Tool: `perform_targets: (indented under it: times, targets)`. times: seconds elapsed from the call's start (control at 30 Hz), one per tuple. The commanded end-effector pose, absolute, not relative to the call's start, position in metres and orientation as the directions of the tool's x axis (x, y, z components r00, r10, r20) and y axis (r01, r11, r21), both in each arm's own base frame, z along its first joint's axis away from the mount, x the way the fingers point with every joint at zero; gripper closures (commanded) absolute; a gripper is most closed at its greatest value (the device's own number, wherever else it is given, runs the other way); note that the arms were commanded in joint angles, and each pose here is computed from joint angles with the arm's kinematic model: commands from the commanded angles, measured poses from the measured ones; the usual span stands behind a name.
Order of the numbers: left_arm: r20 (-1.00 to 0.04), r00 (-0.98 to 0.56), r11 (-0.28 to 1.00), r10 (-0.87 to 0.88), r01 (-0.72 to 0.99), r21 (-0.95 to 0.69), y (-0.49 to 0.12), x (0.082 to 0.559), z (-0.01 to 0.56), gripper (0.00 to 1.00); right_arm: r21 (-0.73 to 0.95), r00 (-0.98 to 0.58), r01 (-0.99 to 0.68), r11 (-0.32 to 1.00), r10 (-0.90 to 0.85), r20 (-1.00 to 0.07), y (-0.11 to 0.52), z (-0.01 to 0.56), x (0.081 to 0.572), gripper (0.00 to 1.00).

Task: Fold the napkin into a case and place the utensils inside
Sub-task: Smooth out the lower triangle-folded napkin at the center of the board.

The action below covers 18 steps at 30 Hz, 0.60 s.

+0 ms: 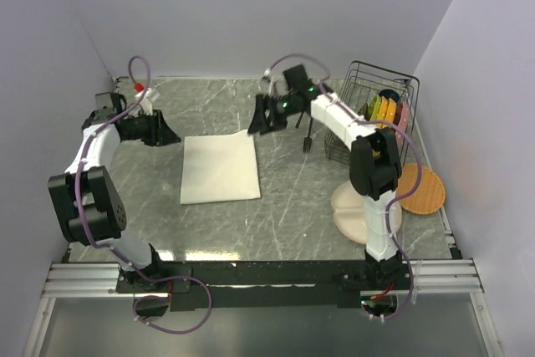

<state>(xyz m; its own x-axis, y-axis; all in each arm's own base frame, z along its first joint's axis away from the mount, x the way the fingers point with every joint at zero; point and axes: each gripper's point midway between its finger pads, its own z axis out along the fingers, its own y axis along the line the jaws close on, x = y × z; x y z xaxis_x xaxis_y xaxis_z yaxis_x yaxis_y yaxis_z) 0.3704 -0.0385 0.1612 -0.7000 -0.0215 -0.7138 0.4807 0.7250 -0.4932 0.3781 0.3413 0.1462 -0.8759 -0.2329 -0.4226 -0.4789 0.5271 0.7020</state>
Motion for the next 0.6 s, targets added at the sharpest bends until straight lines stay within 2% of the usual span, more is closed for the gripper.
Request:
perform_targets:
  times: [0.0, 0.03, 0.17, 0.27, 0.33, 0.47, 0.57]
  targets:
    - [-0.761, -0.628, 0.693, 0.163, 0.622, -0.365, -0.063, 0.375, 0.155, 0.68, 0.635, -0.853, -0.458, 0.621, -0.107, -0.511, 0.327, 0.154, 0.450, 0.35]
    - [-0.764, -0.619, 0.682, 0.183, 0.640, -0.355, -0.069, 0.374, 0.152, 0.71, 0.637, -0.855, -0.450, 0.626, -0.094, -0.511, 0.327, 0.151, 0.458, 0.39]
    - [-0.720, -0.634, 0.635, 0.282, 0.686, -0.356, -0.098, 0.369, 0.123, 0.71, 0.662, -0.858, -0.437, 0.609, -0.061, -0.510, 0.333, 0.129, 0.488, 0.47]
    - [-0.701, -0.665, 0.621, 0.257, 0.670, -0.408, -0.111, 0.373, 0.111, 0.72, 0.691, -0.850, -0.456, 0.561, -0.045, -0.524, 0.347, 0.134, 0.492, 0.54]
    - [-0.685, -0.691, 0.610, 0.231, 0.651, -0.452, -0.118, 0.375, 0.106, 0.72, 0.742, -0.869, -0.455, 0.492, -0.062, -0.491, 0.358, 0.133, 0.475, 0.58]
    - [-0.608, -0.776, 0.603, 0.166, 0.568, -0.560, -0.124, 0.381, 0.087, 0.72, 0.811, -0.884, -0.453, 0.370, -0.065, -0.464, 0.384, 0.151, 0.444, 0.58]
    - [-0.582, -0.802, 0.606, 0.134, 0.531, -0.593, -0.125, 0.383, 0.083, 0.72, 0.839, -0.905, -0.418, 0.348, -0.077, -0.419, 0.400, 0.140, 0.430, 0.58]
